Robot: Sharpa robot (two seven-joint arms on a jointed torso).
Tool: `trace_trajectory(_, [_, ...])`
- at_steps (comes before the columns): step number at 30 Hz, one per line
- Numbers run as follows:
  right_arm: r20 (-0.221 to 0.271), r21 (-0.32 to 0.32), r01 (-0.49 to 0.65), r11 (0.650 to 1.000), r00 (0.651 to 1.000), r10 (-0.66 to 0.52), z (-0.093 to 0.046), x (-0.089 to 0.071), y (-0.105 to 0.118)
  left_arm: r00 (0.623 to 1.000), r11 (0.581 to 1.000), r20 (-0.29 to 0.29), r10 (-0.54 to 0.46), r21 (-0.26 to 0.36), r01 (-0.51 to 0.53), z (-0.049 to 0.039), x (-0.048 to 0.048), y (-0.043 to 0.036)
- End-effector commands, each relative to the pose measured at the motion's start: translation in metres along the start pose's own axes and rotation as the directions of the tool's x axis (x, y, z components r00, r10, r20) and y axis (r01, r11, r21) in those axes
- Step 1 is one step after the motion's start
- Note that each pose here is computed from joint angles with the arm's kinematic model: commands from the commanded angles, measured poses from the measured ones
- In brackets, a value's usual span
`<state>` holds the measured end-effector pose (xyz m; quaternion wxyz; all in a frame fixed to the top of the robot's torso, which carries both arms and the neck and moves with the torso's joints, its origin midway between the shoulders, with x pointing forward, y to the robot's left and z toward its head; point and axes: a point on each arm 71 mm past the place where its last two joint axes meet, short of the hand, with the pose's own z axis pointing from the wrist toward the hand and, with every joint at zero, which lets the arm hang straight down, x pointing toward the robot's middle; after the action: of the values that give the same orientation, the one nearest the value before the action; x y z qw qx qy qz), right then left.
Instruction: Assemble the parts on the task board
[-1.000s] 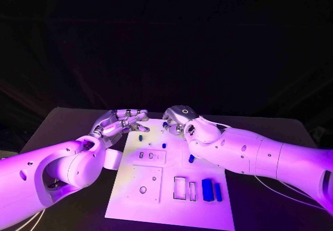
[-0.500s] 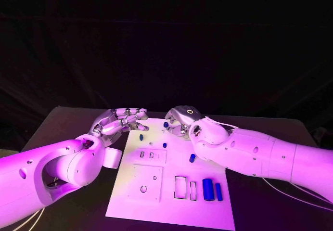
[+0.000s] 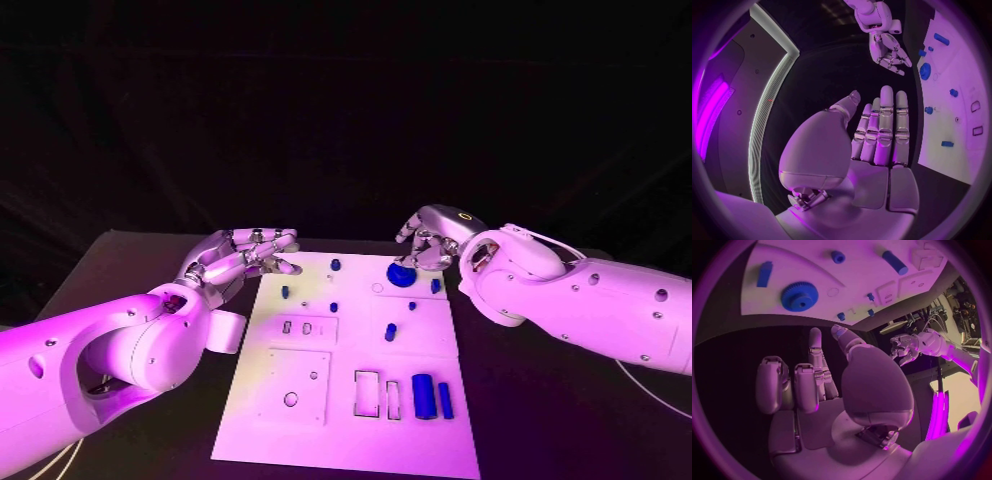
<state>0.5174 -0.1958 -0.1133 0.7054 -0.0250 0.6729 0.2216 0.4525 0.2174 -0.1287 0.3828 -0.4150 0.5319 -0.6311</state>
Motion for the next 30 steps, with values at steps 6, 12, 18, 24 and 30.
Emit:
trace_trajectory(6, [-0.153,0.056,-0.003,0.998,0.988,0.011,-0.001,0.008,-0.014,1.0,1.0,-0.007,-0.007,0.001,0.007,0.0013,0.001,-0.0002])
trace_trajectory(12, [-0.156,0.063,0.016,0.998,0.988,-0.006,0.004,0.012,-0.017,1.0,1.0,-0.006,-0.007,0.0,0.007,0.0017,0.0006,0.0])
trace_trajectory(18, [-0.176,0.069,0.025,0.997,0.984,-0.012,0.01,0.023,-0.017,1.0,1.0,-0.007,-0.008,0.0,0.008,0.0018,0.0006,0.0])
trace_trajectory(24, [-0.184,0.084,0.02,0.996,0.983,-0.004,0.015,0.031,-0.02,1.0,1.0,-0.007,-0.008,-0.001,0.008,0.0015,0.0003,0.0])
trace_trajectory(30, [-0.19,0.09,0.004,0.996,0.982,0.013,0.019,0.035,-0.019,1.0,1.0,-0.008,-0.008,-0.003,0.008,0.002,0.0003,0.0003])
